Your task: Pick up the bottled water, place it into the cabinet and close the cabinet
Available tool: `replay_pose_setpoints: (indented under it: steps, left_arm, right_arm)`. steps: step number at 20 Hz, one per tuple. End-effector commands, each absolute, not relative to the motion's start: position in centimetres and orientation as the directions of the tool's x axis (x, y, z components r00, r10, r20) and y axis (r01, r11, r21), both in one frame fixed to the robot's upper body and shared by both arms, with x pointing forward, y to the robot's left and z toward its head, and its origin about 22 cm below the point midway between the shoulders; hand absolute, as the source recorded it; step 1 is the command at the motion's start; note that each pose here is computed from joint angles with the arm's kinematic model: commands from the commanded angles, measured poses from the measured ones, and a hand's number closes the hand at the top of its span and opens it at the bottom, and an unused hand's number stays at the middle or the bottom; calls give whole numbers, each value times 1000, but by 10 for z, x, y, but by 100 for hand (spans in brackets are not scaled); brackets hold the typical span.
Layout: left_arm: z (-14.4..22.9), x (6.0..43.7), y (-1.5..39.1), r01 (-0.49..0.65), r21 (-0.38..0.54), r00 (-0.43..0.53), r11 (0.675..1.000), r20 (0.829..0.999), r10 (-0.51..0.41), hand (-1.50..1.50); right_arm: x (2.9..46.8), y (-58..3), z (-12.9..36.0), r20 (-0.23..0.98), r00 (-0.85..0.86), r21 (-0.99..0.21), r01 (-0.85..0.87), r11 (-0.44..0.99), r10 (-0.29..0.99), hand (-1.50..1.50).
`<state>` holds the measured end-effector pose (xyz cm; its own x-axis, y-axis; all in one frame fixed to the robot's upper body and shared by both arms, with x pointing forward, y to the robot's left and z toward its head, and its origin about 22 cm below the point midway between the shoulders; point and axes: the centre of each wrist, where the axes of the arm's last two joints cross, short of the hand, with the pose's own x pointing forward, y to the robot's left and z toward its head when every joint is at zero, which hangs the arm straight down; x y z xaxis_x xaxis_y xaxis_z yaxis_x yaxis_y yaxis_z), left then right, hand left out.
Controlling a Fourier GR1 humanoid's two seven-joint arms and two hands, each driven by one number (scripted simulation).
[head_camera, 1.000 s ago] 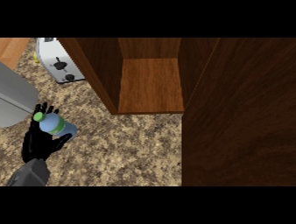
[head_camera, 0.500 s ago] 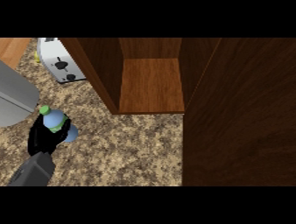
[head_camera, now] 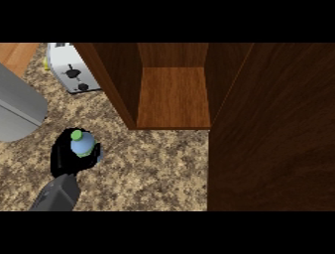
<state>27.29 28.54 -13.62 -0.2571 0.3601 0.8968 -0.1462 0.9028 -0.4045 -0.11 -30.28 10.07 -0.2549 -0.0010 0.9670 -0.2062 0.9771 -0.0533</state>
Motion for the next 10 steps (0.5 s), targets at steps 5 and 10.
replay_pose_setpoints:
  steps: [5,10]
  left_arm:
    - [-123,286,229,-13,-404,-293,915,876,383,150]
    - [-107,284,210,104,-385,-300,917,867,397,150]
  right_arm:
    - [2,-299,127,945,-326,-72,-233,970,-9,-150]
    - [7,-296,133,941,-340,-93,-222,971,12,-150]
